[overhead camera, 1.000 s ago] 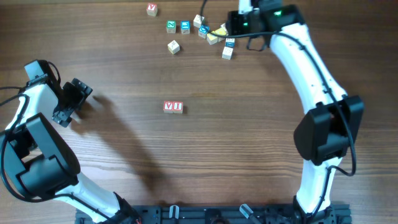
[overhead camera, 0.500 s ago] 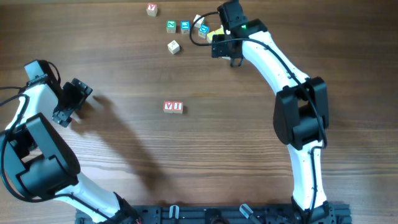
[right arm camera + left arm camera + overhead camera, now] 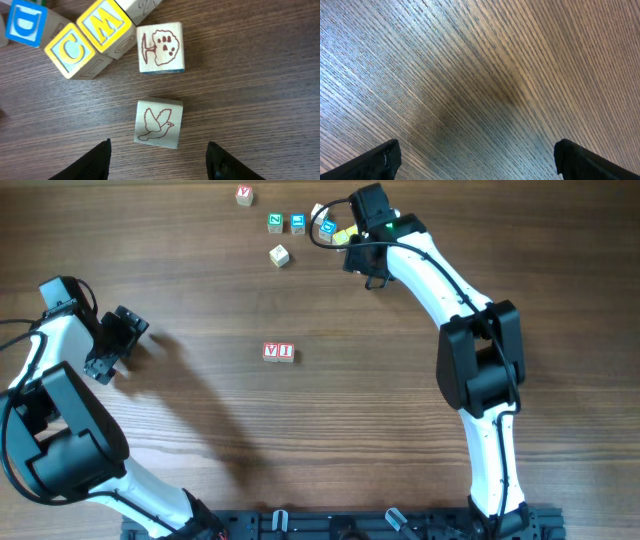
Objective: Form a horizontal line
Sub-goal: 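Lower the right gripper onto the white picture block and close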
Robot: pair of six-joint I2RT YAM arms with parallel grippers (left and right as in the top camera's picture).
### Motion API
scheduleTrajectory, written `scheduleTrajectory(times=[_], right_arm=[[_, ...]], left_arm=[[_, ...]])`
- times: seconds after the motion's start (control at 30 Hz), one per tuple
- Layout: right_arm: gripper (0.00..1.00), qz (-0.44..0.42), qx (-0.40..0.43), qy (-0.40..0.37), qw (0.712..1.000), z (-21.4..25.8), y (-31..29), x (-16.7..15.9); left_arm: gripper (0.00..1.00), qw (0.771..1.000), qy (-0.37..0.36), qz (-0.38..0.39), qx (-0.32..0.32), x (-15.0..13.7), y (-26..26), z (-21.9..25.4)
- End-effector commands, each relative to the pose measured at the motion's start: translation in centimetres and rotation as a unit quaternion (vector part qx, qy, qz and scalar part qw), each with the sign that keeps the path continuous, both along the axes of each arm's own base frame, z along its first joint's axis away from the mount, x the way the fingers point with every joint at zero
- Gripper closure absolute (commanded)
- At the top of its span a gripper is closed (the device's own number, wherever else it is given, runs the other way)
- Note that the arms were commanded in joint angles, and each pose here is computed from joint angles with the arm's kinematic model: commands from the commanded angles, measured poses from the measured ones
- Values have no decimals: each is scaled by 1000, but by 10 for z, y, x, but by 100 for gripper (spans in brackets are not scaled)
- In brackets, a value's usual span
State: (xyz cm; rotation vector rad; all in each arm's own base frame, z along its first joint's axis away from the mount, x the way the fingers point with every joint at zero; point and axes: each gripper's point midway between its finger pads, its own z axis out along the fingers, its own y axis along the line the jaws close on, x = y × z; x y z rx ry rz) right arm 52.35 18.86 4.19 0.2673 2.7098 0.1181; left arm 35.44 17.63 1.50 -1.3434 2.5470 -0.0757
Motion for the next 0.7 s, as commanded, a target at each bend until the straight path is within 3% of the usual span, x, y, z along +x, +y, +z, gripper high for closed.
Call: scheduleTrajectory(times=[0.0,0.17,0.27,0.33,0.37,0.43,0.67], right_arm=[[39,-14,-7,10,1000,-24,-3,3],[53,-16,-12,8,1000,-30,-5,5],[56,-16,-11,6,1000,-30,-4,6],[54,-8,-13,0,1000,-29,-3,9],[44,4,-16,-7,1000,-28,-2,12],[43,18,-22,-16,999,-26,-2,15],[66,13,-29,-22,999,-25,-5,18]], left_arm=[[0,1000,4,5,-6,-2,0,-5],[0,1000,4,5,-6,-2,0,-5],[0,1000,4,5,-6,-2,0,-5],[0,1000,4,5,-6,-2,0,-5],[0,1000,4,5,-6,-2,0,-5],[0,1000,4,5,-6,-2,0,-5],[0,1000,4,5,-6,-2,0,-5]])
